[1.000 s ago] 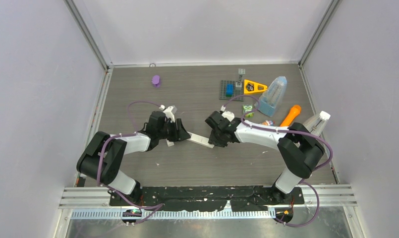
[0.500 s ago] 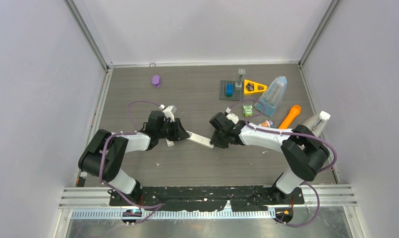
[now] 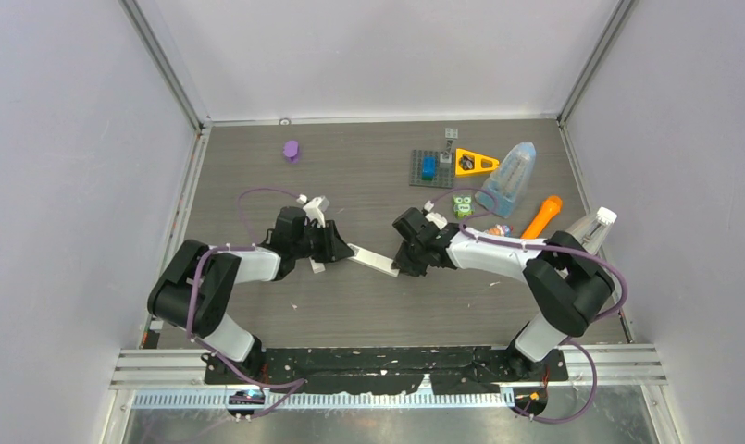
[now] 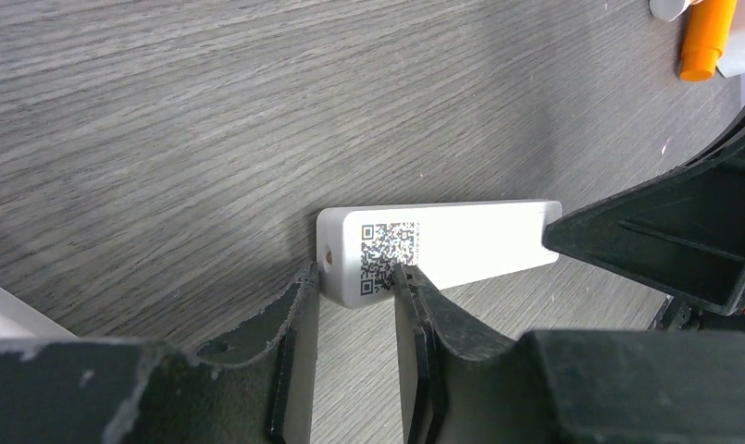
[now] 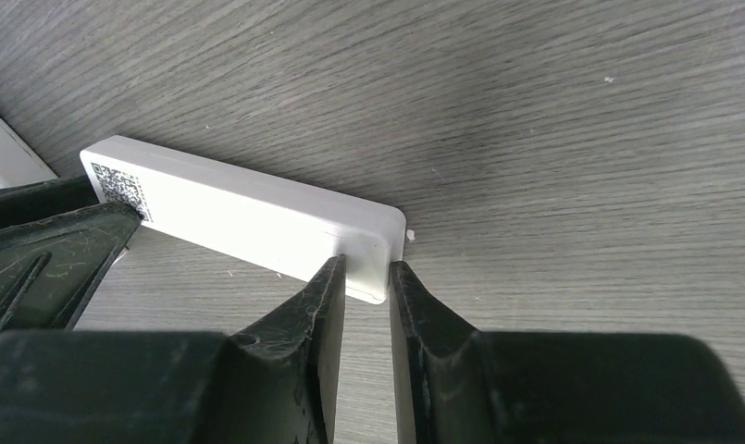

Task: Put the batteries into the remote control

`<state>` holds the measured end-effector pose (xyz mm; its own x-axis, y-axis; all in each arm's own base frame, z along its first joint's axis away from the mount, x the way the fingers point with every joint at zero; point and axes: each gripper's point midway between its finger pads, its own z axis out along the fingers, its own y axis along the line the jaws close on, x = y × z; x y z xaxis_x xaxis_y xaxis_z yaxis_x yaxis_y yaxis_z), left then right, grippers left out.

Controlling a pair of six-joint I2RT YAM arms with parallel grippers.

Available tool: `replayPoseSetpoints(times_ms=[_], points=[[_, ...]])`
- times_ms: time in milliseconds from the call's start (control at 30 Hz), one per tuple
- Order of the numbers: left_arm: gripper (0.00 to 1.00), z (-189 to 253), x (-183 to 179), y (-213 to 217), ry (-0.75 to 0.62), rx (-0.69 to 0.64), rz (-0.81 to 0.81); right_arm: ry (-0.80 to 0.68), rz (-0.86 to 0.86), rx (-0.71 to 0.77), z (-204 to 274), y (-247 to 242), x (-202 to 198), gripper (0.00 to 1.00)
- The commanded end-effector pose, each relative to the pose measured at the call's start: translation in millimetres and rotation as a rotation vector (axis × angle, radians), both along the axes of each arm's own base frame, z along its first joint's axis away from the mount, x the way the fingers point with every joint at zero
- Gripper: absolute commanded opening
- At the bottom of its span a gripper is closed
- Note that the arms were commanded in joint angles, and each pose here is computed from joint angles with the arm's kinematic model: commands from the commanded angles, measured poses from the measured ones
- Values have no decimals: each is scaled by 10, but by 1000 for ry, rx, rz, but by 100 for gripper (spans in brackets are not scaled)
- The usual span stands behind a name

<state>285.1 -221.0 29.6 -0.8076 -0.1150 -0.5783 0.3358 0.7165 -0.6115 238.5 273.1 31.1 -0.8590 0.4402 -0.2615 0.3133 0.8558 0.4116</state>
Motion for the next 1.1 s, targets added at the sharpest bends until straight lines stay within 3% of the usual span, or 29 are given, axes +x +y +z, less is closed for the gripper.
replayPoseSetpoints(times_ms=[0,100,200,367,467,567,767,867,1067], points=[[33,-60,-274,-122,86,-5,-91,-20,9,47,-50,213,94,24],[41,90,-168,-111,53,8,-64,-57,18,36,109,141,87,36],[51,305,-42,-117,10,15,-44,-115,53,23,293,63,89,55],[65,740,143,-109,-67,28,-12,-302,180,-3,776,-35,169,73],[69,993,226,-43,-108,57,27,-405,330,-39,943,10,224,77],[70,1222,297,111,-149,114,97,-463,601,-101,924,122,209,79],[73,1415,295,637,-158,252,294,-422,1009,-280,583,323,201,80],[75,1465,228,877,-151,300,381,-412,1071,-384,435,348,303,80],[77,1562,106,1096,-162,332,445,-408,1164,-363,258,517,329,79]])
